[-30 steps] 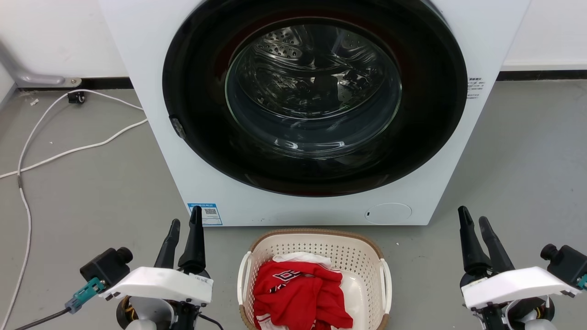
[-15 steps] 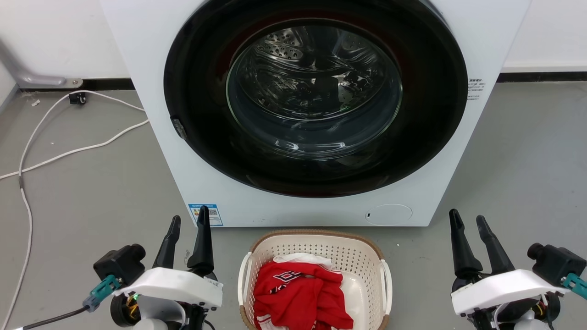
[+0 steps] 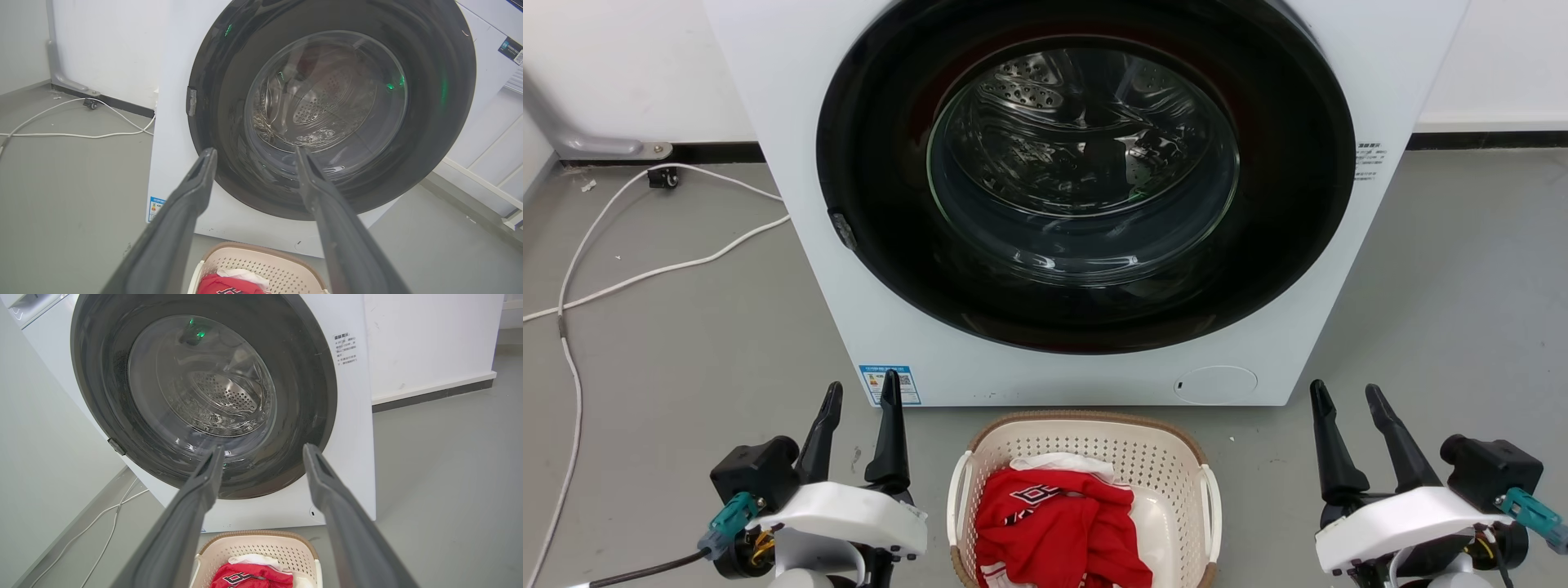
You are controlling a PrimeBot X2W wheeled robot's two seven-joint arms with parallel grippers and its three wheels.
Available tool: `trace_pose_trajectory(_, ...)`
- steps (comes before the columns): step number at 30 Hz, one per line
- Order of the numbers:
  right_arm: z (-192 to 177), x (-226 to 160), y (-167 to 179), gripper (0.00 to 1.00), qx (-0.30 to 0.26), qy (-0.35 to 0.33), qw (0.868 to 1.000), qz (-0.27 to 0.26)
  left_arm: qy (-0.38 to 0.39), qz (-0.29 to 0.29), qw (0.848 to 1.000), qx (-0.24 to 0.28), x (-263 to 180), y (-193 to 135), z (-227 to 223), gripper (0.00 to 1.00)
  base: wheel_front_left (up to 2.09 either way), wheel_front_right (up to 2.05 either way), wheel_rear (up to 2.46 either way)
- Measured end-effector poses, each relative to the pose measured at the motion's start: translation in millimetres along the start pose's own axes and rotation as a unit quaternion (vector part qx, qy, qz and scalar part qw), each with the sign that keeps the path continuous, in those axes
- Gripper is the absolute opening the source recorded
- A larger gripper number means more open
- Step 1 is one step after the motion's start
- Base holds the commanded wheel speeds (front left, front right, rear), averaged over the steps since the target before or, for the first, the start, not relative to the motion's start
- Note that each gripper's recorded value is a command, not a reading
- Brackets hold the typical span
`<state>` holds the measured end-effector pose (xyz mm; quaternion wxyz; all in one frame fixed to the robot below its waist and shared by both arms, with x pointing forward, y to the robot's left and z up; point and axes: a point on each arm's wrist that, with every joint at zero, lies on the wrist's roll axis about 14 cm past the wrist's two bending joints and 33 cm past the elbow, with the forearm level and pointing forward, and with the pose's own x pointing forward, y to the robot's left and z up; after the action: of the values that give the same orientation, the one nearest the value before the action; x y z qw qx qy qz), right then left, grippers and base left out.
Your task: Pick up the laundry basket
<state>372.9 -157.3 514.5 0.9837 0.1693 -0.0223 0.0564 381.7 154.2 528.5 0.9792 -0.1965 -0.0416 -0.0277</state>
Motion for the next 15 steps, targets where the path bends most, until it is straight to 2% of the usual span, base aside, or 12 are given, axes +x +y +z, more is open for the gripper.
trace_pose_trajectory(15,-0.6,-1.2,5.0,1.00,-0.071,0.005,0.997,0.014,-0.008,-0.010,0.997,0.073,-1.1,-3.8,-1.1,1.00,0.00,0.00,0.00)
